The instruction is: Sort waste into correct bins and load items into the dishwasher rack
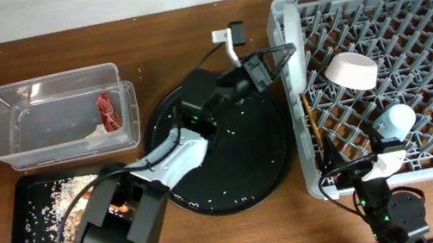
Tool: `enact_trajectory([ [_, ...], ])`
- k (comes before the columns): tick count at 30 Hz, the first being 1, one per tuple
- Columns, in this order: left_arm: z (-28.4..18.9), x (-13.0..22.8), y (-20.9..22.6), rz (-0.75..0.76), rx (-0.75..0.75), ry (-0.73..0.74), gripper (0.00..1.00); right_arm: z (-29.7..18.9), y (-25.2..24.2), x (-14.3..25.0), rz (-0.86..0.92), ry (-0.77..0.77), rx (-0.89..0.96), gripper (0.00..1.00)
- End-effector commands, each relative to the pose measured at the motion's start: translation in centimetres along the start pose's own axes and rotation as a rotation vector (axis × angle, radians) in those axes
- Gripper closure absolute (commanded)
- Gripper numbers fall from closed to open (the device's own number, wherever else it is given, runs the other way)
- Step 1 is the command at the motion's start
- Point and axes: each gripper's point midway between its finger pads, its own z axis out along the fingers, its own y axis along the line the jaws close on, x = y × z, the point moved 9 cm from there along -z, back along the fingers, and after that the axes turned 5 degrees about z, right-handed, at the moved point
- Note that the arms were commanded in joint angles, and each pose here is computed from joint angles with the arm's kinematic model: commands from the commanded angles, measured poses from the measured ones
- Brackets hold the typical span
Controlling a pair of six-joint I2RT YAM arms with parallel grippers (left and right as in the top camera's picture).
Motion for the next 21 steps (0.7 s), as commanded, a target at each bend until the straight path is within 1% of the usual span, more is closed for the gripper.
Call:
enact_trajectory([
  [1, 1.2, 0.0, -0.2, -0.011, -0.017, -0.072, 1.0, 0.0, -0.2, 0.3, 0.008, 0.005, 0.01, 0.02],
  [3, 1.4, 0.3, -0.2, -0.072, -0.016, -0.071, 1.0, 0.0, -0.2, 0.3, 0.008, 0.005, 0.01, 0.02],
  [4, 1.4, 0.6, 0.4, -0.098, -0.056, -0.065, 0.99, 0.0, -0.2, 0.3, 0.008, 0.005, 0.01, 0.02],
  [5, 1.3, 1.2, 1.6, -0.147, -0.137, -0.048, 0.84, 0.0, -0.2, 0.3, 0.008, 0.005, 0.01, 0.02],
  [6, 1.2, 1.6, 2.3, -0.175, -0.182, -0.035, 0.58, 0.0, -0.2, 0.3, 0.008, 0.005, 0.01, 0.02],
  [8, 0.9, 2.1, 3.2, -0.214, -0.235, 0.002, 0.21, 0.0, -0.2, 0.3, 0.008, 0.005, 0.01, 0.02],
  [9, 0.8, 2.0, 3.3, -0.201, -0.228, 0.02, 0.19, 0.0, -0.2, 0.3, 0.008, 0.005, 0.01, 0.02],
  [10, -0.2, 1.3, 3.7, -0.111, -0.192, 0.082, 0.02, 0.0, -0.2, 0.3, 0.008, 0.005, 0.01, 0.02],
  [12, -1.9, -0.2, 4.6, -0.099, -0.179, 0.117, 0.01, 0.0, -0.2, 0.3, 0.008, 0.005, 0.01, 0.01],
  [13, -3.2, -1.6, 4.6, -0.094, -0.152, 0.139, 0.01, 0.0, -0.2, 0.3, 0.008, 0.005, 0.01, 0.02],
  [15, -5.7, -4.8, 2.4, -0.038, -0.098, 0.166, 0.01, 0.0, -0.2, 0.3, 0.008, 0.005, 0.01, 0.02],
  [16, -7.6, -6.6, 0.0, 0.063, -0.192, 0.162, 0.01, 0.0, -0.2, 0.3, 0.008, 0.005, 0.01, 0.02],
  [17, -9.5, -7.0, -1.3, 0.127, -0.383, 0.148, 0.01, 0.0, -0.2, 0.3, 0.008, 0.005, 0.01, 0.02],
  [18, -12.3, -7.2, -3.1, 0.179, -0.644, 0.145, 0.01, 0.0, -0.2, 0.3, 0.008, 0.005, 0.01, 0.02],
  [19, -16.2, -7.2, -7.0, 0.252, -0.871, 0.157, 0.01, 0.0, -0.2, 0.3, 0.008, 0.005, 0.01, 0.02],
  [20, -19.6, -7.1, -10.3, 0.282, -0.998, 0.13, 0.01, 0.0, -0.2, 0.3, 0.008, 0.005, 0.01, 0.02],
  [21, -22.2, -6.7, -12.7, 0.283, -1.091, 0.092, 0.01, 0.0, -0.2, 0.3, 0.008, 0.005, 0.01, 0.02],
])
